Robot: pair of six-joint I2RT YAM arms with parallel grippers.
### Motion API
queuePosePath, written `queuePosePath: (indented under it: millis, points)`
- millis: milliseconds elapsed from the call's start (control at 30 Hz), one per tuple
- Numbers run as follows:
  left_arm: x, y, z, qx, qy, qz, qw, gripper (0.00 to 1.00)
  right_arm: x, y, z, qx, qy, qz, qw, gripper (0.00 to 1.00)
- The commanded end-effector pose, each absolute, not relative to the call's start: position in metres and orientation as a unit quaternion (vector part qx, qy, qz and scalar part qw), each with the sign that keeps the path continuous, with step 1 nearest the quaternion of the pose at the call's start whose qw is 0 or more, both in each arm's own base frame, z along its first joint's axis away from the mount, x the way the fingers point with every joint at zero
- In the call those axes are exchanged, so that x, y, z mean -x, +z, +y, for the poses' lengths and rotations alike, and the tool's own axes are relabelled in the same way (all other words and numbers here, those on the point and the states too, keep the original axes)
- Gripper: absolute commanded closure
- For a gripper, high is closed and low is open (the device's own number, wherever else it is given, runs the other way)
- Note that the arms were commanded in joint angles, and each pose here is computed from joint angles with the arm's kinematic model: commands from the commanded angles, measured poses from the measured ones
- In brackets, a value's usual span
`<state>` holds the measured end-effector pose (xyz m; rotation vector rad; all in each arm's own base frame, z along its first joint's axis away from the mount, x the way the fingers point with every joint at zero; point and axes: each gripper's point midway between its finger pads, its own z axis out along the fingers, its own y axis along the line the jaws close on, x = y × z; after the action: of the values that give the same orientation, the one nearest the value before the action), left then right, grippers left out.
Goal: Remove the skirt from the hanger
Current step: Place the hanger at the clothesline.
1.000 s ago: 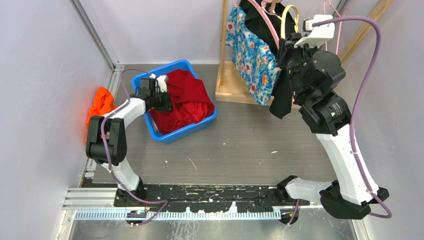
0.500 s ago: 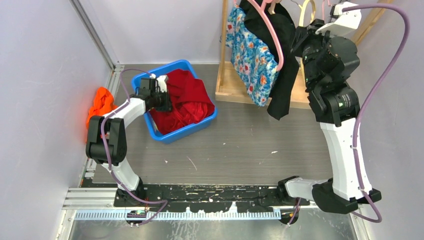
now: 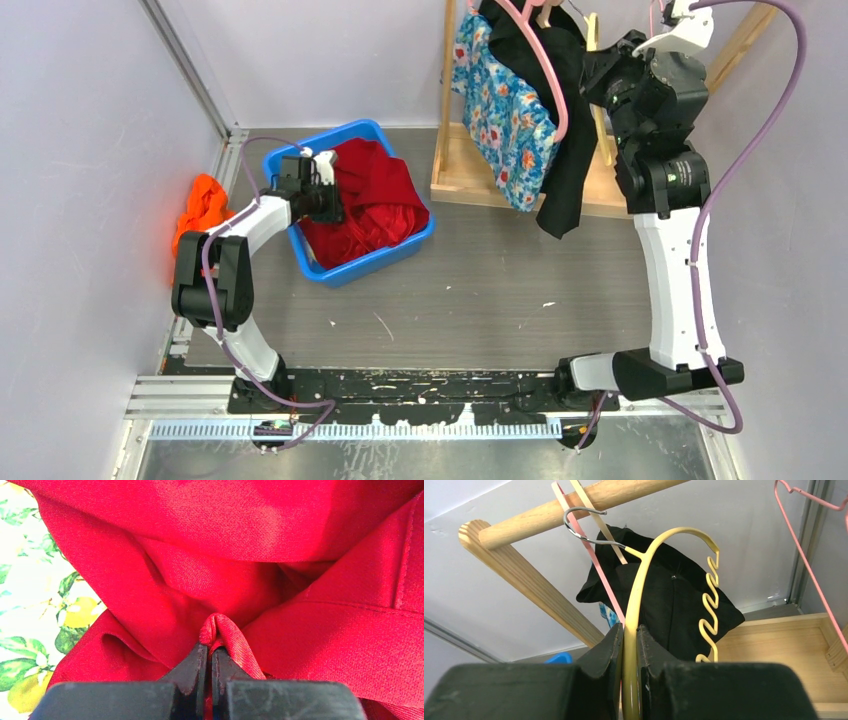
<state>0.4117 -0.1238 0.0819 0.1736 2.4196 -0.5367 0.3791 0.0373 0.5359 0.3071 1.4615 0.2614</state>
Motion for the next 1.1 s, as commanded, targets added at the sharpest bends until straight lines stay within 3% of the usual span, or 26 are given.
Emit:
queuePosePath:
  millis: [0,667,1067]
  points:
    - [-0.416,0.101,-0.130,-0.084,-0.210,0.913,0.340,0.99,-0.368,0.593,0.031,-0.146,0.154,0.590,0.779,1.00]
    - [-0.420,0.099,-0.126,-0.083,-0.206,0.913,0.342,1.00,-0.424,0.599,-0.034,-0.226,0.204,0.553,0.775,1.00]
    - [-0.419,0.093,-0.123,-0.082,-0.202,0.917,0.334,0.99,-0.446,0.530,-0.063,-0.290,0.198,0.582,0.733,1.00]
